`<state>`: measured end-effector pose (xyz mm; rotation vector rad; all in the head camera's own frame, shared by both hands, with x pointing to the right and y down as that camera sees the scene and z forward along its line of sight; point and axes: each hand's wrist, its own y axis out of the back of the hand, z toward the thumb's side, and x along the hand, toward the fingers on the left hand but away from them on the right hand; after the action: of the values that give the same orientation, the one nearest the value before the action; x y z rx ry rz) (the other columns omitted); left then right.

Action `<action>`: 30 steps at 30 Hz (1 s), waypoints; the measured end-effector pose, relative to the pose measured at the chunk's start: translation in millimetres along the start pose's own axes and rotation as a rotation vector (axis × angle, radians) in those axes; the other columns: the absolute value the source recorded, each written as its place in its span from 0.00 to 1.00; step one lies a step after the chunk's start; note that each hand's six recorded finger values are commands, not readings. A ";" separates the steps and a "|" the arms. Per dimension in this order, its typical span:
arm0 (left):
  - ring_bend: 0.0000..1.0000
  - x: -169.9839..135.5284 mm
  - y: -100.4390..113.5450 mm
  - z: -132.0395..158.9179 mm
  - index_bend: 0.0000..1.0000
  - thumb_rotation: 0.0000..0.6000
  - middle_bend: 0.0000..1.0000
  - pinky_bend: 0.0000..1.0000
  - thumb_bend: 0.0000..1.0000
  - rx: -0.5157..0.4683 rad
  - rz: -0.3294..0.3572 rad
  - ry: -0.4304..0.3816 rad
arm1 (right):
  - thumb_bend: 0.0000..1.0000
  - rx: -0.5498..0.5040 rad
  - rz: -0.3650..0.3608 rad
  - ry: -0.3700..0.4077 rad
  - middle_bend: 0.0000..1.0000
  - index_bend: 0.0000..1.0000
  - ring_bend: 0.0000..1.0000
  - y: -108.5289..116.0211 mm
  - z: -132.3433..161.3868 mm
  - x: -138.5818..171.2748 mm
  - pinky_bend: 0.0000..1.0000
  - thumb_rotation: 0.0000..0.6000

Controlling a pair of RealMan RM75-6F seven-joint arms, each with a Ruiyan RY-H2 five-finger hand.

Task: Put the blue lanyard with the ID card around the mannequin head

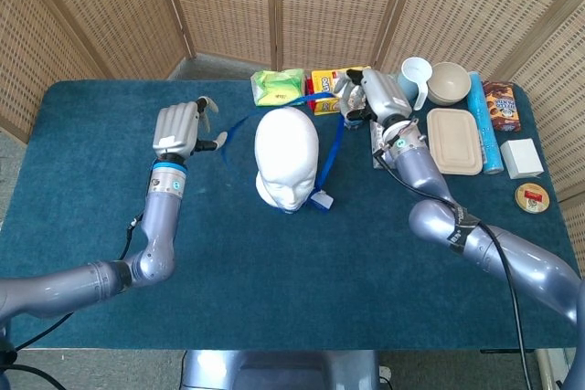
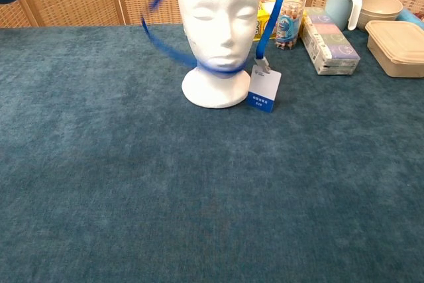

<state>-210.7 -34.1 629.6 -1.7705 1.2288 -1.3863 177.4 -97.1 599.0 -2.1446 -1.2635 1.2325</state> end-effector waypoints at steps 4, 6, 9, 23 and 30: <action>0.11 -0.3 -0.5 -2.0 0.17 0.84 0.21 0.28 0.16 0.006 -0.016 0.003 | 0.39 -0.022 0.033 0.012 0.29 0.29 0.25 -3.3 3.3 -1.7 0.29 0.89; 0.08 -0.4 0.1 -2.4 0.16 0.83 0.19 0.26 0.15 0.007 -0.014 0.002 | 0.36 -0.026 0.037 0.017 0.28 0.28 0.24 -3.3 4.3 -2.0 0.27 0.86; 0.07 -1.0 0.7 -2.3 0.15 0.82 0.18 0.25 0.14 0.006 -0.012 -0.002 | 0.35 -0.042 0.043 0.023 0.27 0.27 0.22 -2.2 6.1 -1.6 0.26 0.81; 0.08 -20.1 8.2 -21.2 0.15 0.82 0.18 0.25 0.15 0.013 -0.005 -0.027 | 0.35 -0.147 -0.034 0.079 0.33 0.31 0.28 18.2 2.3 17.4 0.28 0.80; 0.08 -56.7 27.1 -63.0 0.15 0.82 0.18 0.25 0.15 0.030 -0.031 -0.048 | 0.35 -0.163 -0.125 0.154 0.33 0.32 0.28 29.8 -14.0 57.5 0.28 0.81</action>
<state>-281.2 12.2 601.3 -1.7985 1.1542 -1.3652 217.0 -63.2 558.1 -2.1861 -1.4498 0.9240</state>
